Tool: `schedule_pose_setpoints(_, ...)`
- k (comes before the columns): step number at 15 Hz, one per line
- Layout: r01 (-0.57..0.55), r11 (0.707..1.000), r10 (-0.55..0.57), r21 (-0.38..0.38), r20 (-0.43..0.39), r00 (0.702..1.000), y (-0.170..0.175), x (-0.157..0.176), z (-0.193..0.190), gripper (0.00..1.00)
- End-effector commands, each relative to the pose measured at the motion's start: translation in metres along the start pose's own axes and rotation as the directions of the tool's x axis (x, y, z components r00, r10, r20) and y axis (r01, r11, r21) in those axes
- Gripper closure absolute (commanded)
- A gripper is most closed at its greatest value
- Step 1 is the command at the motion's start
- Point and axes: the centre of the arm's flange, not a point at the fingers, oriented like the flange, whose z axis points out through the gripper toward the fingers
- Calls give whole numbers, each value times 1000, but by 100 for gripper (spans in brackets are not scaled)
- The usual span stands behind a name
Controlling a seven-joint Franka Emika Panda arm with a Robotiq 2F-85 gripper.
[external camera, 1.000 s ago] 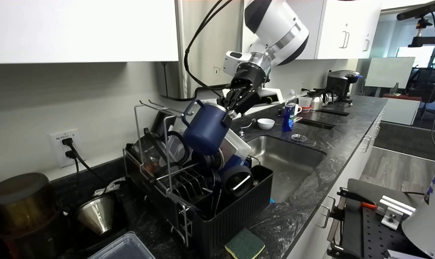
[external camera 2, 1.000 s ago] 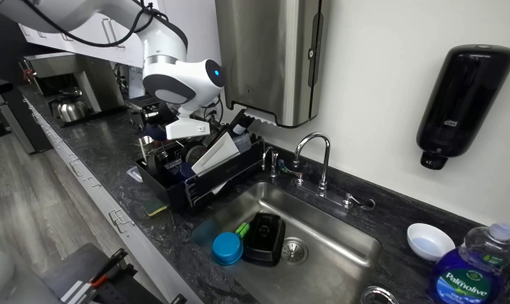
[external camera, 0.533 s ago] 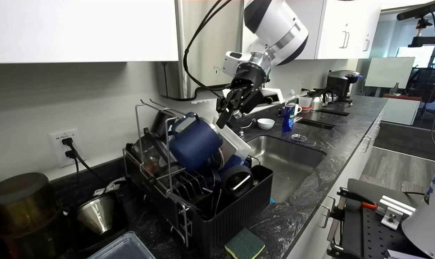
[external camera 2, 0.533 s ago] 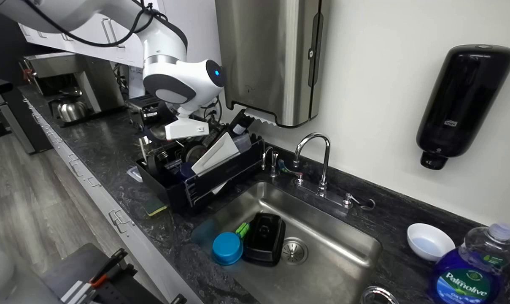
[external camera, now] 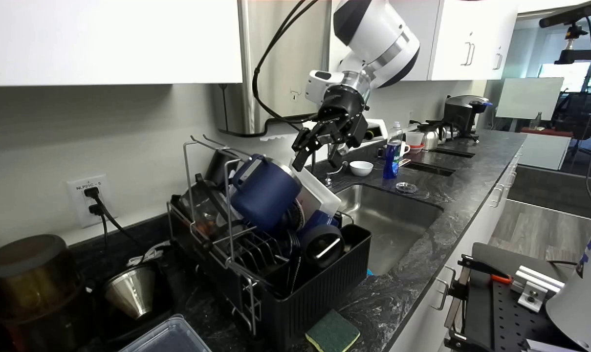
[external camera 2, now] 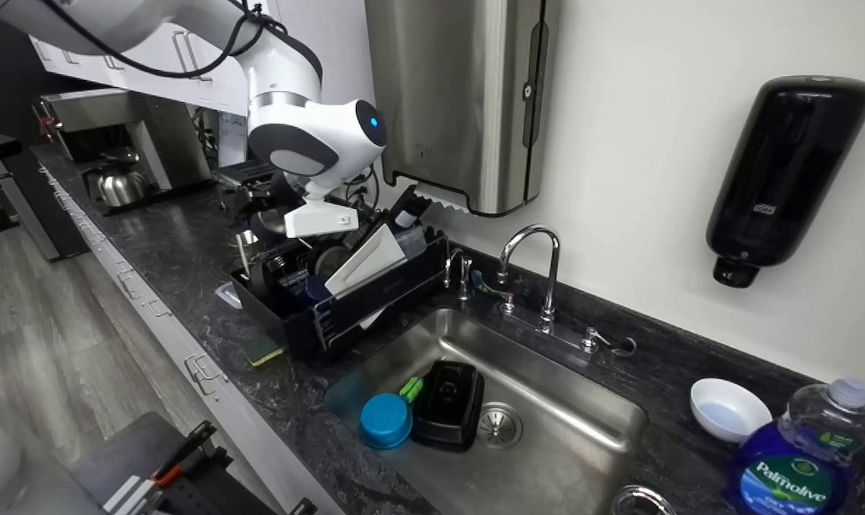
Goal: Move the blue mug from the sink to the dish rack
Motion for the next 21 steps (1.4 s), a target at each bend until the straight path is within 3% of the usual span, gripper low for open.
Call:
schedule_pose_setpoints(1, 28, 1000, -28, 7, 28, 999, -9, -7, -23, 0)
schedule_pose_setpoints(5, 71, 997, -68, -41, 66, 996, -39, -2, -62, 0)
schedule_pose_setpoints(8, 124, 986, -119, -111, 49, 992, -79, 10, -98, 0)
schedule_pose_setpoints(12, 121, 956, -117, -269, 29, 993, -124, 9, -142, 0)
schedule_pose_setpoints(17, -82, 863, 87, -498, -13, 996, -137, -23, -173, 0)
schedule_pose_setpoints(21, -183, 774, 216, -606, -19, 976, -126, -48, -175, 0)
